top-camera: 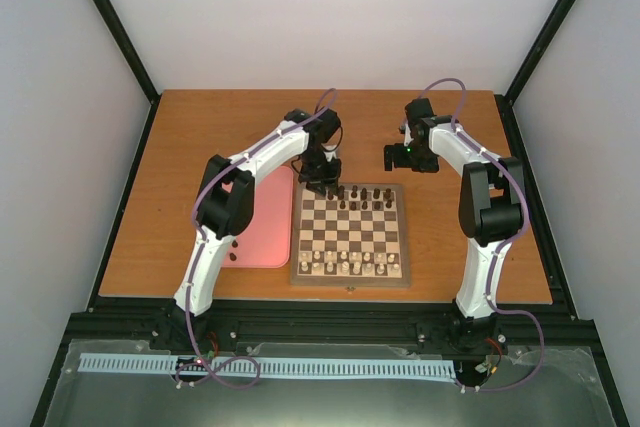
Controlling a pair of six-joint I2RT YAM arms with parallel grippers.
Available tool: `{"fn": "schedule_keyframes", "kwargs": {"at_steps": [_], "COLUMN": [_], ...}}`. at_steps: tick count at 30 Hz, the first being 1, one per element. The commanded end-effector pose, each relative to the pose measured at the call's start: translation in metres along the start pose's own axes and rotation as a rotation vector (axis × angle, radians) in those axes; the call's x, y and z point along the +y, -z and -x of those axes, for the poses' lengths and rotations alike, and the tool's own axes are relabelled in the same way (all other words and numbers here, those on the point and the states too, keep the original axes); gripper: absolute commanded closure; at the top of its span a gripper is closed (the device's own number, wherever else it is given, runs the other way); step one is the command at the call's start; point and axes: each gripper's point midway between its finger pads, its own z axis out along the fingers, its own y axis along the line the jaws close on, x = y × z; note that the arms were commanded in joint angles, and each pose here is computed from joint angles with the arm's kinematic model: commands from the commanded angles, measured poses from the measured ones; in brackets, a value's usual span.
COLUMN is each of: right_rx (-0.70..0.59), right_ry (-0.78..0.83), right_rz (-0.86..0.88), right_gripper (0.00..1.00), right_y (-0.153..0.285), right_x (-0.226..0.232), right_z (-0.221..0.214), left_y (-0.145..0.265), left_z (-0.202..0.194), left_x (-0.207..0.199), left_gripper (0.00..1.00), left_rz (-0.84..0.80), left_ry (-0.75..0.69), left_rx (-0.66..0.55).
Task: Set up the chess pieces on the board
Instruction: Place the chess piece on the chessboard.
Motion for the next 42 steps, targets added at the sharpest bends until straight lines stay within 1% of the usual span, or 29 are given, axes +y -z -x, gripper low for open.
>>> {"fn": "schedule_keyframes", "kwargs": {"at_steps": [1, 10, 16, 19, 23, 25, 26, 27, 31, 34, 38, 42], "right_rx": [-0.002, -0.003, -0.006, -0.007, -0.007, -0.006, -0.007, -0.007, -0.007, -0.003, 0.003, 0.003], "right_ry": [0.006, 0.006, 0.004, 0.005, 0.005, 0.004, 0.004, 0.004, 0.003, 0.001, 0.002, 0.008], "right_rz": [0.005, 0.013, 0.015, 0.017, 0.018, 0.021, 0.023, 0.024, 0.034, 0.037, 0.040, 0.046], "right_gripper": [0.00, 0.00, 0.00, 0.00, 0.00, 0.00, 0.00, 0.00, 0.00, 0.00, 0.00, 0.00], "right_y": [-0.001, -0.001, 0.000, 0.001, 0.001, 0.001, 0.002, 0.002, 0.001, -0.001, -0.003, -0.002], "right_x": [-0.001, 0.001, 0.001, 0.002, 0.002, 0.003, 0.003, 0.003, 0.005, 0.007, 0.008, 0.011], "right_z": [0.003, 0.003, 0.004, 0.003, 0.003, 0.003, 0.003, 0.003, 0.003, 0.002, 0.001, 0.001], "left_y": [0.017, 0.038, 0.052, 0.068, 0.113, 0.131, 0.147, 0.153, 0.159, 0.161, 0.144, 0.125], "left_z": [0.006, 0.008, 0.008, 0.014, 0.021, 0.016, 0.011, 0.006, -0.039, -0.076, -0.113, -0.128], "left_x": [-0.017, -0.019, -0.002, 0.007, 0.017, 0.034, 0.046, 0.063, 0.141, 0.185, 0.216, 0.236], "left_gripper": [0.63, 0.61, 0.60, 0.60, 0.56, 0.50, 0.45, 0.42, 0.41, 0.40, 0.39, 0.39], "left_rz": [-0.033, -0.015, 0.078, 0.118, 0.198, 0.257, 0.282, 0.306, 0.340, 0.331, 0.341, 0.314], "left_ry": [-0.040, -0.052, -0.051, -0.044, -0.036, -0.007, 0.020, 0.053, 0.242, 0.388, 0.493, 0.574], "left_rx": [-0.050, -0.103, -0.147, -0.211, -0.352, -0.393, -0.421, -0.425, -0.397, -0.394, -0.372, -0.365]}}
